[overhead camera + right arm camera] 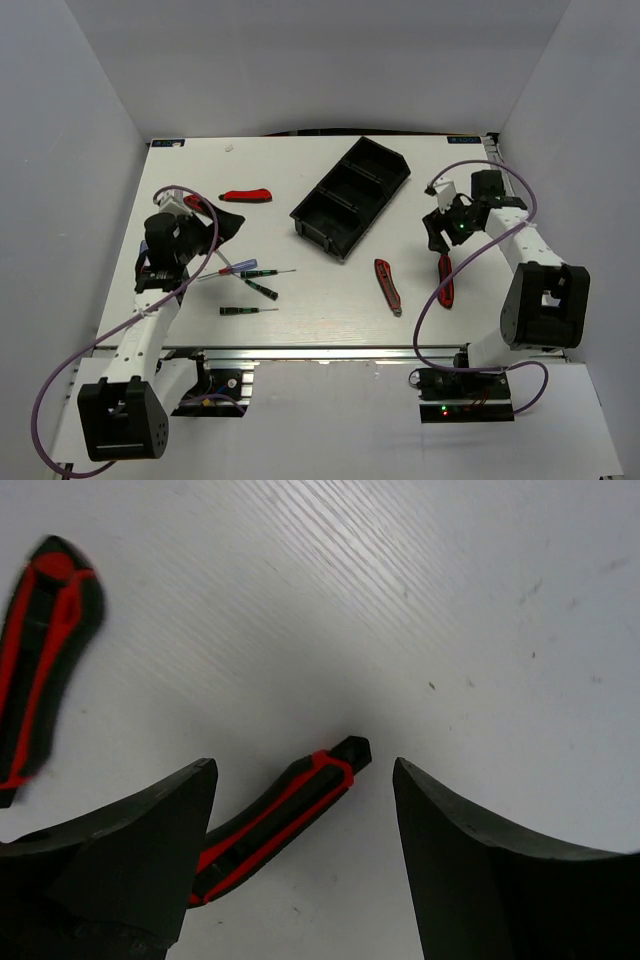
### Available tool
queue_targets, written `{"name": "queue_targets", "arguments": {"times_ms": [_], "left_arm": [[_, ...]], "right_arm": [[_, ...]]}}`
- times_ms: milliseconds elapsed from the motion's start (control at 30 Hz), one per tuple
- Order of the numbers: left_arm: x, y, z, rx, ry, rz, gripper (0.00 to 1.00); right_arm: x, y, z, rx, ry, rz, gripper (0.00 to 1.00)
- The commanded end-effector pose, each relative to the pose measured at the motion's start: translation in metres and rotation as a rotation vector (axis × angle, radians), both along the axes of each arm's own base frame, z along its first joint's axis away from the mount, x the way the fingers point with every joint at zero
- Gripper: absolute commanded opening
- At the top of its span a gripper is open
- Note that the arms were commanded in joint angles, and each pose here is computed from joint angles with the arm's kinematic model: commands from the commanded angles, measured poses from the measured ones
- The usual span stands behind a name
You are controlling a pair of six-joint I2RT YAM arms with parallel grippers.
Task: Sort the tools into containers
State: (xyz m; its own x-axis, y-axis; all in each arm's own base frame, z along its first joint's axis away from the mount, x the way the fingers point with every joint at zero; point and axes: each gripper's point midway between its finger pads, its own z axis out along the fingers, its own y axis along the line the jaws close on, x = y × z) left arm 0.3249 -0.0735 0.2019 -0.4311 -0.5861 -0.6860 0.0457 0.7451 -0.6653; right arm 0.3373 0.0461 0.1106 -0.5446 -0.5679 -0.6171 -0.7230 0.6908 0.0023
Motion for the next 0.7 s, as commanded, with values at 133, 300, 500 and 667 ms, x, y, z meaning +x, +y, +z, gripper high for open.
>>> {"name": "queue_targets", "arguments": {"times_ms": [133, 300, 500, 667], "left_arm": [[-0.009, -0.008, -0.025, -0.044, 0.097, -0.031, 0.98], [-0.006, -0.008, -0.029, -0.054, 0.124, -0.025, 0.98], [-0.004, -0.006, -0.035, -0.053, 0.14, -0.011, 0.98], [-0.001, -0.005, -0.039, -0.051, 0.153, -0.011, 0.98]], "right_arm": [[0.012, -0.054, -0.046, -0.263, 0.02, -0.329, 0.8], [-0.004, -0.066, -0.067, -0.306, 0.072, -0.423, 0.8], [-0.028, -0.058, -0.09, -0.267, 0.182, -0.454, 0.74], [-0.037, -0.038, -0.092, -0.167, 0.24, -0.436, 0.74]]}}
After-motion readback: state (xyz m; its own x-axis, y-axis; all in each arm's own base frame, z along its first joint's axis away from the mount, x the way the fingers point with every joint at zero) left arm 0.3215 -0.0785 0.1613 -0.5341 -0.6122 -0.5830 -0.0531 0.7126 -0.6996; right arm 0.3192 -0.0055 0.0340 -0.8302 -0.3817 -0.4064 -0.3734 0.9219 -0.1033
